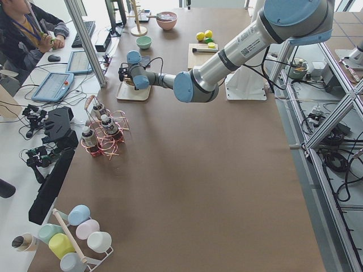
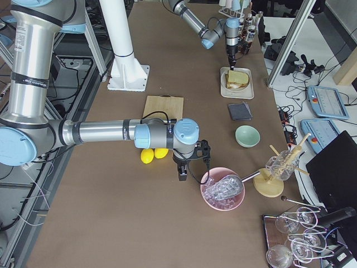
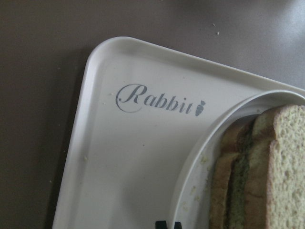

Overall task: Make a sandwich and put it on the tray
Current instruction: 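Release the plate rim with the left gripper on the tray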

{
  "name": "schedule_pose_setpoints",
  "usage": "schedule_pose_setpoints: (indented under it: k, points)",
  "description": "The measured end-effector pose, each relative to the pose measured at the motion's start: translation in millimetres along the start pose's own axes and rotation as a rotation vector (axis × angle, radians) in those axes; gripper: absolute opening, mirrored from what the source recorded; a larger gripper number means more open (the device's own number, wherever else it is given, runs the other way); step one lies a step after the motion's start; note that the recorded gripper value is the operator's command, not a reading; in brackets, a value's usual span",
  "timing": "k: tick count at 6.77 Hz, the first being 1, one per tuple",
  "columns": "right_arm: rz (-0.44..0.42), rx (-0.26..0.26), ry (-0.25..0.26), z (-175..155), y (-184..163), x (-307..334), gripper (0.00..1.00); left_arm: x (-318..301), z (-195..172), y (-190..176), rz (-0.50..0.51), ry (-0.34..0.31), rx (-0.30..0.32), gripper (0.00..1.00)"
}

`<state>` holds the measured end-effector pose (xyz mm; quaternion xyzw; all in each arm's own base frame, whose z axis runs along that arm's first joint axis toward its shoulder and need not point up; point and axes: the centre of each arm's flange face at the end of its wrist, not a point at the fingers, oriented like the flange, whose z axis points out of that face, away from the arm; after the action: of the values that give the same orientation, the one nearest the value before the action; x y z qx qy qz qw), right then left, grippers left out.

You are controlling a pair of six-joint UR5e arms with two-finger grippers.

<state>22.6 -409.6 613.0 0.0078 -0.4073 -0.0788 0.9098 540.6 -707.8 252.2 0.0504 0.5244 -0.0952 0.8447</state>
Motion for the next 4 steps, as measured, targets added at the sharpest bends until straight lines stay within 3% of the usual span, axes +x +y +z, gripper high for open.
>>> schedule_pose_setpoints:
  k: [4]
  points:
    - [-0.004,0.002,-0.003,-0.9,-1.7,-2.0,1.00,-2.9,3.5,-2.0,-0.035,0.003,0.029,0.00]
